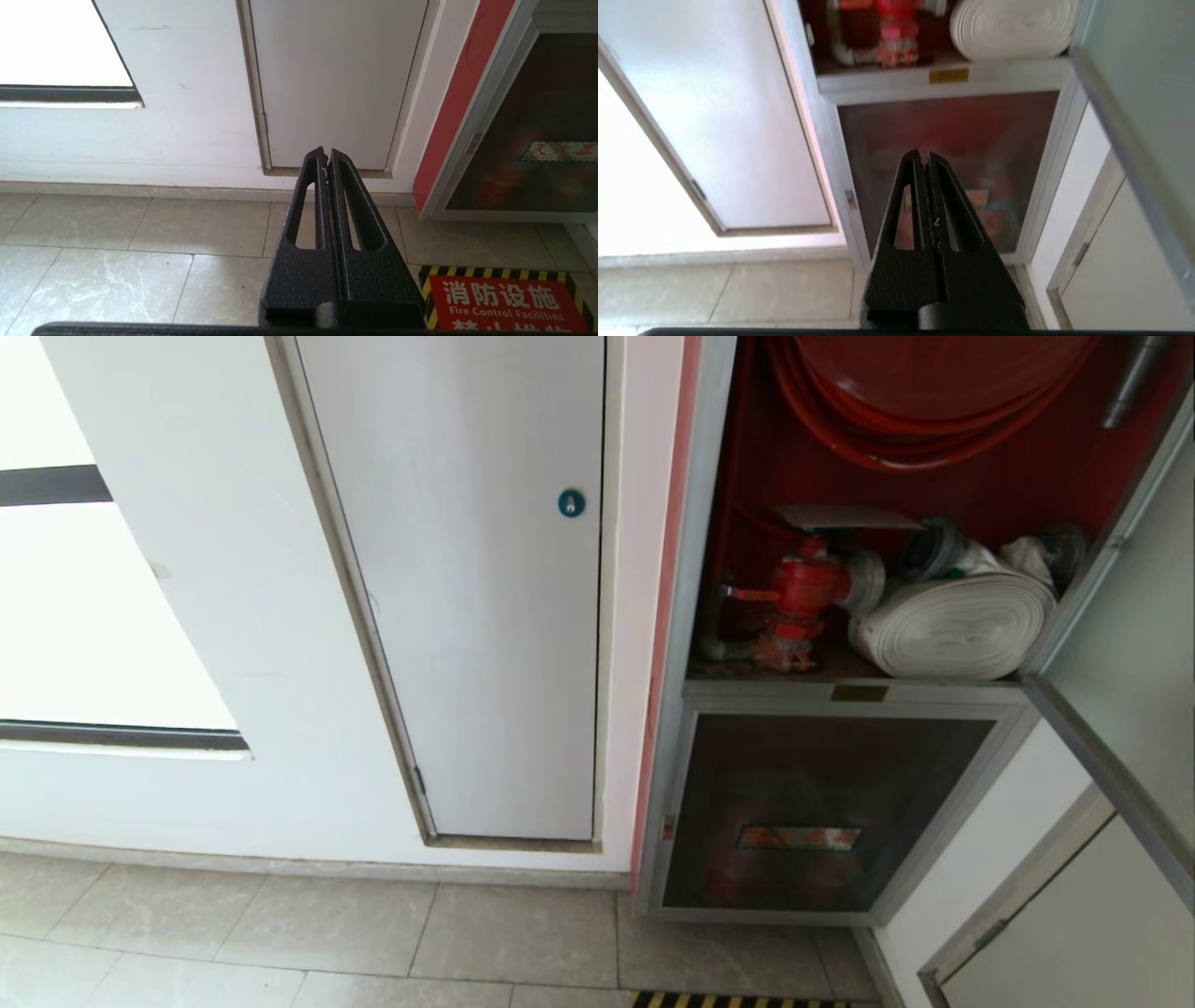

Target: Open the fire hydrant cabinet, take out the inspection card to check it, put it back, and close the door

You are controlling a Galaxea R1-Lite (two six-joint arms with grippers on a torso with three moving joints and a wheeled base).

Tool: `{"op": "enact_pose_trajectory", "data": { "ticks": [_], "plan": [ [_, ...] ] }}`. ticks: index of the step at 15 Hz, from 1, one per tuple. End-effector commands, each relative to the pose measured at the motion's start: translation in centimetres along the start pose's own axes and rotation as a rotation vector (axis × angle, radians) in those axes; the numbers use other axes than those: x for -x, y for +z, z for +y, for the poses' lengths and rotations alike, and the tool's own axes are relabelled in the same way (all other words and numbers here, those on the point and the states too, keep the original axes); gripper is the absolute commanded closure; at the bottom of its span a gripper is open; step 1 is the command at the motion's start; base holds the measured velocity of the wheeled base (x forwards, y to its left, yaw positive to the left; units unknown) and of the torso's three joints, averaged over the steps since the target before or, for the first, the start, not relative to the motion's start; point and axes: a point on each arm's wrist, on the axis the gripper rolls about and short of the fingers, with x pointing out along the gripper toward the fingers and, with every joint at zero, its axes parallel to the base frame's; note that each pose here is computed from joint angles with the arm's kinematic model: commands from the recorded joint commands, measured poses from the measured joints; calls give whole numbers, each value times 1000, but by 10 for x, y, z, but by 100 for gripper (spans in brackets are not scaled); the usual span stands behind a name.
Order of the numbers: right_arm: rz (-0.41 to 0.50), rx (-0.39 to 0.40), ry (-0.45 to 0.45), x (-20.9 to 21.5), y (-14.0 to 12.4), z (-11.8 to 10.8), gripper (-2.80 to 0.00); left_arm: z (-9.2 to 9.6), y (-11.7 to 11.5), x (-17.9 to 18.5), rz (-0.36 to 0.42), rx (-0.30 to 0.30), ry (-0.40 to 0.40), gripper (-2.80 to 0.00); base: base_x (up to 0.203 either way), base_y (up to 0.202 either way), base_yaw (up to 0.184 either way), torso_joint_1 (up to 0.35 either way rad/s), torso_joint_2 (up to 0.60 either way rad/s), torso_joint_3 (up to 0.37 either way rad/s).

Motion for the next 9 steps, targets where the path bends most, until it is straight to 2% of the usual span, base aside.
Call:
{"op": "enact_pose_trajectory", "data": {
  "ticks": [1, 5, 9],
  "plan": [
    [10, 3, -35, -7, 28, 2, 0, 0, 0, 0, 1, 0, 0, 0, 0, 0, 0, 0, 0, 0],
    [28, 86, -296, -29, 73, 2, 0, 0, 0, 0, 0, 0, 0, 0, 0, 0, 0, 0, 0, 0],
    [-17, 181, -615, -41, 108, 0, 0, 0, 0, 0, 2, 0, 0, 0, 0, 0, 0, 0, 0, 0]
  ]
}}
